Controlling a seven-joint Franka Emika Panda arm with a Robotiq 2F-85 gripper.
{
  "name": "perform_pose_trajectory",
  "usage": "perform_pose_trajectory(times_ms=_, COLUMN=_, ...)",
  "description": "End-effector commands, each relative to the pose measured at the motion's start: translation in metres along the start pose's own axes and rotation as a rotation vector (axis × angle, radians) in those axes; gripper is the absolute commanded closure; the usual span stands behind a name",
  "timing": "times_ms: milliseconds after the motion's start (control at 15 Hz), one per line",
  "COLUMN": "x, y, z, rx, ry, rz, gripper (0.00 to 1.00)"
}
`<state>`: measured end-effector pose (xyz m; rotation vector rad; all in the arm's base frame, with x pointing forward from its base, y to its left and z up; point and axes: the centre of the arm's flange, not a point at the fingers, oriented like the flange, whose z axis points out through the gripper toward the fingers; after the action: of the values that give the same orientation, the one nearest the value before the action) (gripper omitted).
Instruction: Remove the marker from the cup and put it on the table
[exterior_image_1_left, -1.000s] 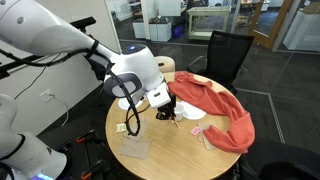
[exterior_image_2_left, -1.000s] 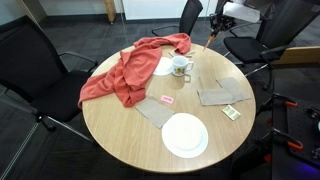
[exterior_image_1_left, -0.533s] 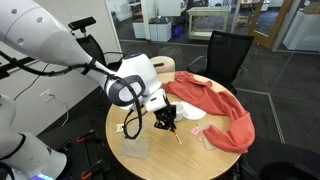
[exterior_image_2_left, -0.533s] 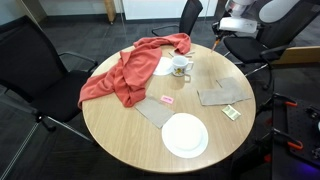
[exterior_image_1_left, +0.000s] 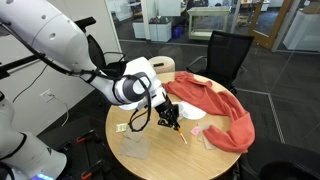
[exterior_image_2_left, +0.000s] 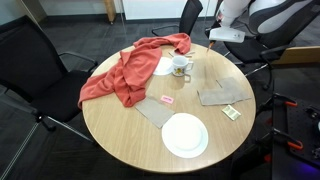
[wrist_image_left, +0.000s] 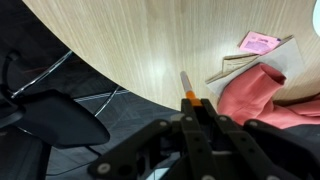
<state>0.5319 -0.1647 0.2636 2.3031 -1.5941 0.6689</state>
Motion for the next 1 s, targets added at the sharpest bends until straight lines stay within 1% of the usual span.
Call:
perform_pose_trajectory(times_ms=0, x=-0.012, y=-0.014, z=0.019, rx=-0.006, ry=0.073, rz=0.005, gripper=0.97)
perform_pose_trajectory(times_ms=267, x=-0.024, y=-0.022, z=0.042, rx=-0.025, ry=0.099, rz=-0.002, gripper=0.97)
perform_pose_trajectory(times_ms=600, x=-0.035, y=-0.024, z=0.068, rx=-0.052, ry=0.113, rz=-0.011, gripper=0.97)
perform_pose_trajectory(times_ms=667, x=-0.037, y=-0.024, z=0.072, rx=-0.056, ry=0.113, rz=-0.011, gripper=0.91)
perform_pose_trajectory(times_ms=733, x=-0.038, y=-0.023, z=0.074, rx=-0.058, ry=0.115, rz=-0.016, gripper=0.62)
perform_pose_trajectory(times_ms=800, x=-0.037, y=-0.023, z=0.075, rx=-0.061, ry=0.119, rz=-0.016, gripper=0.61)
perform_pose_trajectory(times_ms=867, x=-0.036, y=-0.024, z=0.074, rx=-0.06, ry=0.118, rz=-0.012, gripper=0.56)
perform_pose_trajectory(times_ms=933, x=-0.035, y=-0.023, z=0.074, rx=-0.06, ry=0.115, rz=-0.011, gripper=0.48)
